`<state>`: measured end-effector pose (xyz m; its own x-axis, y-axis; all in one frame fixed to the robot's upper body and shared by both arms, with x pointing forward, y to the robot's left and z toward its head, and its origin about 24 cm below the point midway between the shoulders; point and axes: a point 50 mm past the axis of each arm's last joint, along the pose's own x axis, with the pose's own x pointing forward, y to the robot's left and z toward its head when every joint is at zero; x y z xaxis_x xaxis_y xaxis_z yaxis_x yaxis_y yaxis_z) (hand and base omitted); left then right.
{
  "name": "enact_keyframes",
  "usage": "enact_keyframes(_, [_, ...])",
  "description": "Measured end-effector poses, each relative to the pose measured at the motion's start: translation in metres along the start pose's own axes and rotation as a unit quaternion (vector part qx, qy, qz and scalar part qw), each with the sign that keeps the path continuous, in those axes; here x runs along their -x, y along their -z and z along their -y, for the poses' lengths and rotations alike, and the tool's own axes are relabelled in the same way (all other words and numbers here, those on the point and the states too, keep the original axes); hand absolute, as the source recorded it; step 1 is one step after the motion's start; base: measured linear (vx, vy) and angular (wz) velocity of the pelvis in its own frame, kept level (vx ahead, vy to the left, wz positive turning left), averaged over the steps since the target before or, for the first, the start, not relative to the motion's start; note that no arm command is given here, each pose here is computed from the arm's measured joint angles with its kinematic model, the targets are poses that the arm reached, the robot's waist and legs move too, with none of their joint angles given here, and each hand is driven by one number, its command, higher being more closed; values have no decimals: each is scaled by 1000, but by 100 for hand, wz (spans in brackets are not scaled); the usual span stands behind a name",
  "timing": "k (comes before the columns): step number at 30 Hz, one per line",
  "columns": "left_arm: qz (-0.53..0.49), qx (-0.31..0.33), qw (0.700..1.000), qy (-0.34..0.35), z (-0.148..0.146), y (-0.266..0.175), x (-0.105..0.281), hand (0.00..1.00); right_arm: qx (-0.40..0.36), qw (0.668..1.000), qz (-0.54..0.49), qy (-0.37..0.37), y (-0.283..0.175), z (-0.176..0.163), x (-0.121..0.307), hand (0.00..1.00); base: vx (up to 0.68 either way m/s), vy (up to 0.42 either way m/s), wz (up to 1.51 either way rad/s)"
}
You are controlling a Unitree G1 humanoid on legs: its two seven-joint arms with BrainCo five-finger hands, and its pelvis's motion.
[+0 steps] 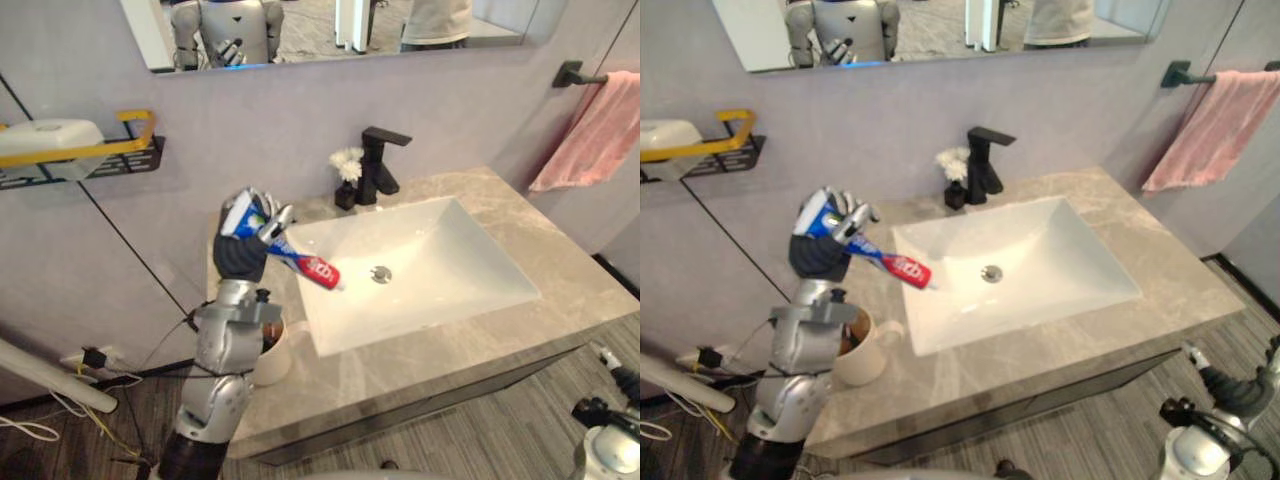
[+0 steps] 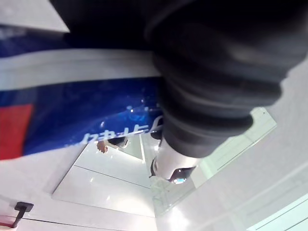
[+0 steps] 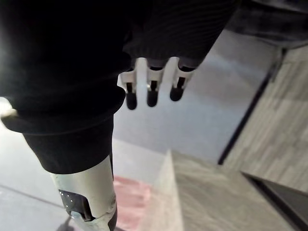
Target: Organize washtable
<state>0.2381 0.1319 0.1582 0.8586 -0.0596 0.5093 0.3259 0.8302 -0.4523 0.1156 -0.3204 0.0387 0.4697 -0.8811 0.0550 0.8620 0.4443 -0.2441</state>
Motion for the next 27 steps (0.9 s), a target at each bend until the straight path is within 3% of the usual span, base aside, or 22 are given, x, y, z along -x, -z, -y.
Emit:
enact_keyframes(10, [5,11,1000,9,13,6,-9,100,-23,992,-118,-30,45,-6,25,0,-34,-14,-5])
enact_keyframes(17, [27,11,999,24,21,-1,-20,100,-23,976,-183,-114,72,-22,46,0,-38,-24,2])
enact_keyframes(27, [52,-41,997,33,17,-12,-26,100,-12,948,-248,-199,100,-36,68,0,-36,-26,10])
